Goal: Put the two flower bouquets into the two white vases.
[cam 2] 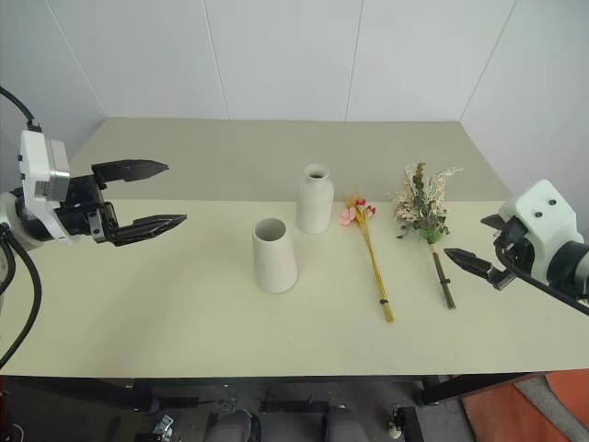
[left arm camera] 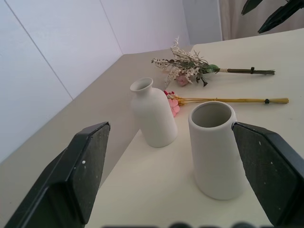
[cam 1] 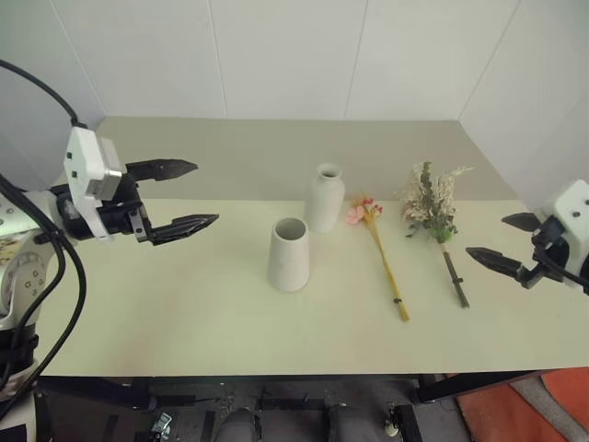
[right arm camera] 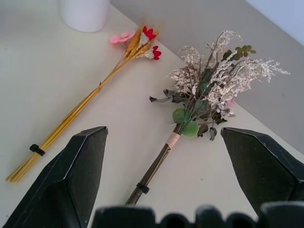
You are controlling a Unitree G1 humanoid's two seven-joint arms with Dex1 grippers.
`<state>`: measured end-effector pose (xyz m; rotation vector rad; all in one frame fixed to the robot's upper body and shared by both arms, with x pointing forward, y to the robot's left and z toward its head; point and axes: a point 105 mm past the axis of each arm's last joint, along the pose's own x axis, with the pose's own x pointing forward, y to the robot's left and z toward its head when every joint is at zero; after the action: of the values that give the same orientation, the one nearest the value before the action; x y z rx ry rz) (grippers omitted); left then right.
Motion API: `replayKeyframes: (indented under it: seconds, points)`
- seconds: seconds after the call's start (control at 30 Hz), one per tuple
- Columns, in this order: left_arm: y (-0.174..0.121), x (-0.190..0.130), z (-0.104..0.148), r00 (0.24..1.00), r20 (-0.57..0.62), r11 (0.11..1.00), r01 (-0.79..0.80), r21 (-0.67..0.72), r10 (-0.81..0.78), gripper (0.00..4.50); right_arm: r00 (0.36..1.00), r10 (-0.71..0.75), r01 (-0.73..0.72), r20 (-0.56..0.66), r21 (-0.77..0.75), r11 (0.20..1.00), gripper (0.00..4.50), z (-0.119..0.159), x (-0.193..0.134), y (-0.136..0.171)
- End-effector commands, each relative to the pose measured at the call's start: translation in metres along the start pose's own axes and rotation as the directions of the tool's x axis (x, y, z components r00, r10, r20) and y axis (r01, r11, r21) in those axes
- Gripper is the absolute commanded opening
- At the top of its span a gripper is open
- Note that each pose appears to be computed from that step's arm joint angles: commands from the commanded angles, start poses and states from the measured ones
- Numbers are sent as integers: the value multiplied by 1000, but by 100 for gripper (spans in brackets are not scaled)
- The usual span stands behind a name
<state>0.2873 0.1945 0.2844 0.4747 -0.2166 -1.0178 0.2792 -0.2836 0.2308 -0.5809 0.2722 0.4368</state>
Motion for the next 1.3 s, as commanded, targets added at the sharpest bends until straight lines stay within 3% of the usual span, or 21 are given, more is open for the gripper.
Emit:
replayKeyframes:
  seconds: [0.03, 0.4, 0.53, 0.73, 1.1, 1.2, 1.3]
  points:
    - [2, 0, 10, 1000, 31, 999, -1, 36, 0, 447, 1000, -22, 22, -19, -22, 1000, 450, 8, -6, -5]
    - [1, 1, 10, 999, 42, 999, 10, 33, -11, 447, 995, -34, 41, -93, 76, 996, 450, -2, 4, -8]
    - [-1, 14, 13, 996, 73, 998, 45, 39, -48, 447, 986, -1, 31, -169, 177, 984, 450, -12, 32, -7]
    - [-9, 37, 23, 985, 107, 989, 127, 73, -134, 447, 961, -42, 130, -274, 309, 942, 450, -20, 85, -18]
    - [-16, 51, 25, 975, 125, 982, 175, 75, -183, 447, 934, -33, 183, -357, 396, 900, 450, -39, 125, -25]
    - [-17, 49, 22, 977, 115, 982, 173, 74, -181, 450, 933, -35, 190, -359, 406, 894, 395, -41, 131, -28]
    - [-17, 48, 21, 978, 110, 983, 170, 74, -177, 450, 923, -46, 211, -383, 401, 892, 292, -45, 135, -31]
